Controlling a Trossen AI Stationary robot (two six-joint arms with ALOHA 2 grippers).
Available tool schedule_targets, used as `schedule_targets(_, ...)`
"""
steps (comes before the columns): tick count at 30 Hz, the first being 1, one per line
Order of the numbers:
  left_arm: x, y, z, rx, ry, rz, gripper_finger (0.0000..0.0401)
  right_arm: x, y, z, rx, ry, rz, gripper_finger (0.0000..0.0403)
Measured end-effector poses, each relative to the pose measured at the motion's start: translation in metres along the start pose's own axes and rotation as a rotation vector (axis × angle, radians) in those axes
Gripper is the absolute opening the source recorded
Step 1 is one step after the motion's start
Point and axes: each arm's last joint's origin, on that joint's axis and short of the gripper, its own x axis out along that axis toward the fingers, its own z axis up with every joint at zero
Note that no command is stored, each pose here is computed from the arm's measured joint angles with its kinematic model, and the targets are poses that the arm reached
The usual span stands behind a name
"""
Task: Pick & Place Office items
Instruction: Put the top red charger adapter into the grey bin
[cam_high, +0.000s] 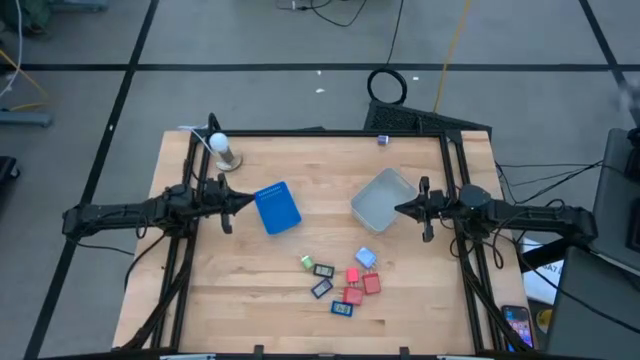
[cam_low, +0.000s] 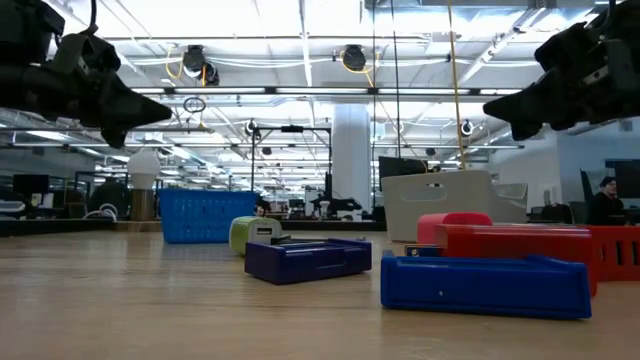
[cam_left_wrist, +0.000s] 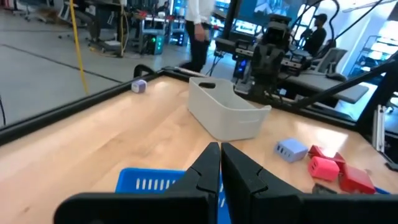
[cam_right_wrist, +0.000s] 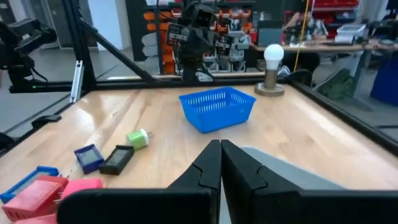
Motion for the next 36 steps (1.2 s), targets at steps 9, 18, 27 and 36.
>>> schedule_targets(9,-0.001,-0.008,0.000,0.021,0.036,-0.253,0.0014,0.004,-0.001,-0.007,0.008,0.076,0.001,0.0000)
schedule_targets(18,-0.002,-0.012,-0.003,0.014,0.069,-0.326,0.0014,0.012,0.006,0.011,0.070,-0.001,0.060,0.0000)
schedule_targets(27,-0.002,-0.012,-0.004,0.024,0.083,-0.330,0.0014,0.033,0.031,0.089,-0.004,0.199,0.074,0.0000)
schedule_targets(36,-0.002,-0.011,-0.007,0.022,0.110,-0.314,0.0014,0.054,0.073,0.128,-0.100,0.590,-0.013,0.0001)
